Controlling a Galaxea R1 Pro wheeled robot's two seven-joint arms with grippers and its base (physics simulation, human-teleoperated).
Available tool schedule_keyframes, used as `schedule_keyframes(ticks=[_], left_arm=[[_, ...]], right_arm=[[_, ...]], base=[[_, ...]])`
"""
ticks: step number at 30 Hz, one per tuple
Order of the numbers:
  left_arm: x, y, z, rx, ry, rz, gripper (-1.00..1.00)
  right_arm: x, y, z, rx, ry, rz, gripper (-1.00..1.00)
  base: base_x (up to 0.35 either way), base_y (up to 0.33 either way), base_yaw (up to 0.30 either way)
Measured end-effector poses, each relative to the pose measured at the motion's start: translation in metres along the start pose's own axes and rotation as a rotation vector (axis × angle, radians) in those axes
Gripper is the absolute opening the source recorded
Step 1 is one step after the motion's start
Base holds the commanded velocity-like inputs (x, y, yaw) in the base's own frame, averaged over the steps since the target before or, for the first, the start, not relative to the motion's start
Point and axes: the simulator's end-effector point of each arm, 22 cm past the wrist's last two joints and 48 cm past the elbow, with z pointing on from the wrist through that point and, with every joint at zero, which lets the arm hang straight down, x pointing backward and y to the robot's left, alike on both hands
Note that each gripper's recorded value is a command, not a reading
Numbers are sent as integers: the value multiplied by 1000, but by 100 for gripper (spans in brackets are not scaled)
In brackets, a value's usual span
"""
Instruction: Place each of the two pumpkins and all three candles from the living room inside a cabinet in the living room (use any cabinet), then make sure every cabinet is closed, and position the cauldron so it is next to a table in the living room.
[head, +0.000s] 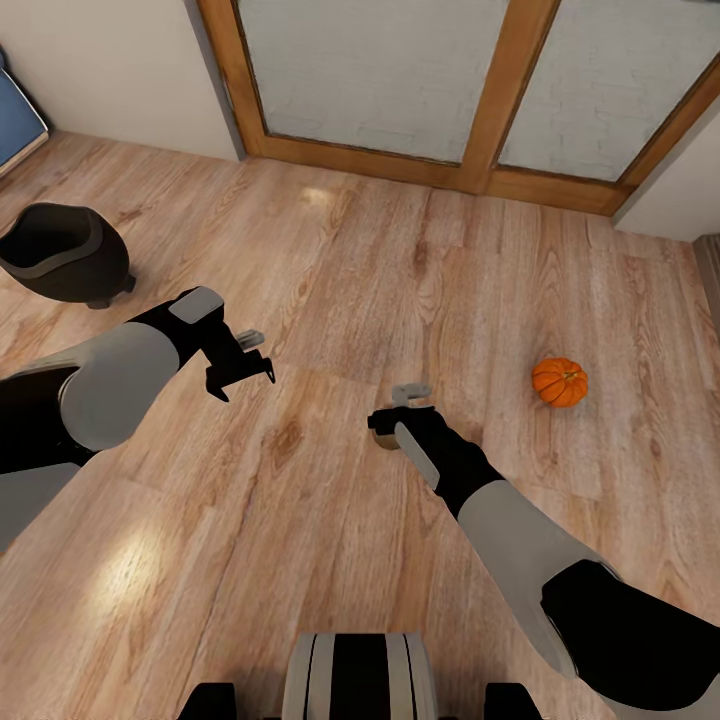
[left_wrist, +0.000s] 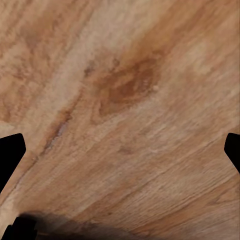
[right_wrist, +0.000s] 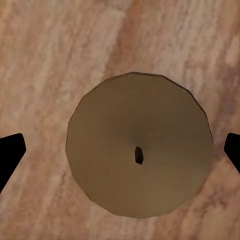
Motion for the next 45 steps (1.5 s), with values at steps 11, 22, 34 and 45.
schedule_keyframes(ticks=[11, 22, 34, 45], left_arm=[[2, 1, 19, -5, 22, -2, 100], [3, -1, 19, -3, 23, 1, 100], [3, -1, 19, -3, 23, 1, 100], [7, -2, 31, -11, 38, 5, 100]], right_arm=[[29, -6, 20, 12, 39, 9, 100], [29, -6, 20, 11, 37, 9, 100], [30, -6, 20, 12, 39, 7, 100], [41, -6, 28, 11, 58, 11, 100]], base=[[0, 0, 0], [0, 0, 0], [0, 0, 0], [0, 0, 0]])
